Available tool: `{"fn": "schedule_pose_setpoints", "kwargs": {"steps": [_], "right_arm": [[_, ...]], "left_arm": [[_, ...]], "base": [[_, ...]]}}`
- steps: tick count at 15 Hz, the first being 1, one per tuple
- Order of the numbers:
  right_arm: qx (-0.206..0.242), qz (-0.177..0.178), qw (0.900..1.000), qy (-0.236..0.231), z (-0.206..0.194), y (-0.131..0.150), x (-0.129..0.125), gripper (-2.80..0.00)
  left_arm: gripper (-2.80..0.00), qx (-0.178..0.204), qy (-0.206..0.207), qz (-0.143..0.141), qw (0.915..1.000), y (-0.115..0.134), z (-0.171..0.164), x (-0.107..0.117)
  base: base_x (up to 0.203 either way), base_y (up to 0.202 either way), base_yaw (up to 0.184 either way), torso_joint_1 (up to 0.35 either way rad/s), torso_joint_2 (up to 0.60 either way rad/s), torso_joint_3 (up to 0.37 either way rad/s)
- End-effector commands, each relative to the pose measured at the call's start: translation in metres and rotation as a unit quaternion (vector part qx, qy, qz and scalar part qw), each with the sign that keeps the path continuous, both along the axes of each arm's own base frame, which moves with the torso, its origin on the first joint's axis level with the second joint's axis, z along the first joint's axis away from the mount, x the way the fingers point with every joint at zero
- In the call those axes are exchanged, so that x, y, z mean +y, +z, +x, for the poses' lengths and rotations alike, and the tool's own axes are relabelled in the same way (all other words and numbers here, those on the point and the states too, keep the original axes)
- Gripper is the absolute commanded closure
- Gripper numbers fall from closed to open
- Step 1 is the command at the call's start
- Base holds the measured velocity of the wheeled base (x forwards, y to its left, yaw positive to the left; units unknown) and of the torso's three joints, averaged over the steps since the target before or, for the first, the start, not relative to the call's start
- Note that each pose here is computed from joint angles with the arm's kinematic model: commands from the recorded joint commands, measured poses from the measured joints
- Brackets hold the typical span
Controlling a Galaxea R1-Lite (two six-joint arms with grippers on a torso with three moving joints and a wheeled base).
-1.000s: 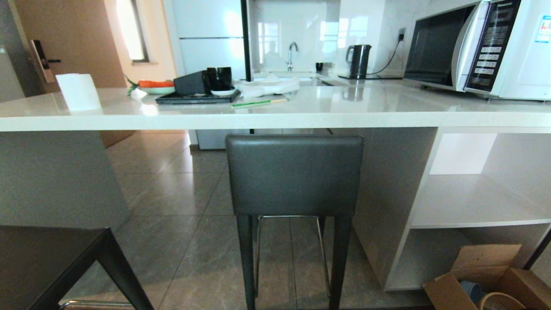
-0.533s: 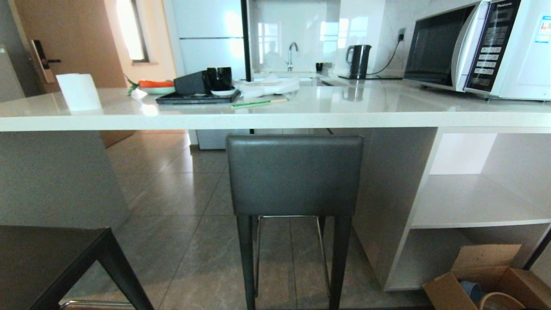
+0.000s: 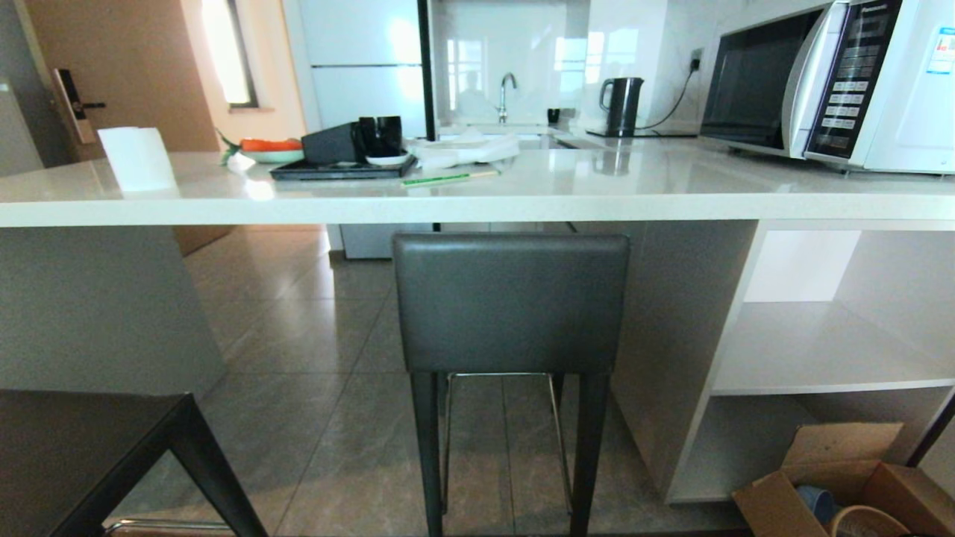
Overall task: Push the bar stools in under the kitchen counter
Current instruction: Push the gray chair back under the dining table
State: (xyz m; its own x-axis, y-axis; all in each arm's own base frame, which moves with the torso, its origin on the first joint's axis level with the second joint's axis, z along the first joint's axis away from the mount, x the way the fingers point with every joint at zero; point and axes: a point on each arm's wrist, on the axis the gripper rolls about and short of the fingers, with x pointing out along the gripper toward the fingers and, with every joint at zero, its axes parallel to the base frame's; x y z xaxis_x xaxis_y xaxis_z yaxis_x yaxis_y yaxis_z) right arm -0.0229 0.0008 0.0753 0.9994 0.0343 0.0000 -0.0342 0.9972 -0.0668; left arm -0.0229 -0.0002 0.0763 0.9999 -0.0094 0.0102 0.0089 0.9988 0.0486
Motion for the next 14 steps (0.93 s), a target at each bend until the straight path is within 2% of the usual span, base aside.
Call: {"fn": "schedule_pose_setpoints", "kwargs": {"steps": [1,5,14], "right_arm": [[0.005,0.0,1.0,0.0,0.0008,-0.0025,0.0,0.0],[0.005,0.001,1.0,0.0,0.0009,-0.0023,0.0,0.0],[0.005,0.011,1.0,-0.003,0.0008,-0.0023,-0.0001,0.0]], "left_arm": [[0.0,0.004,0.001,-0.002,1.0,-0.0025,0.0007,0.0001],[0.0,0.004,0.001,-0.007,1.0,-0.0025,0.0007,0.0001],[0.0,0.004,0.002,-0.008,1.0,-0.0025,0.0007,0.0001]], "base": [[0.0,0.0,0.0,0.0,0.0,0.0],[-0.034,0.0,0.001,0.004,0.0,0.0],[-0.197,0.0,-0.001,0.001,0.0,0.001]]}}
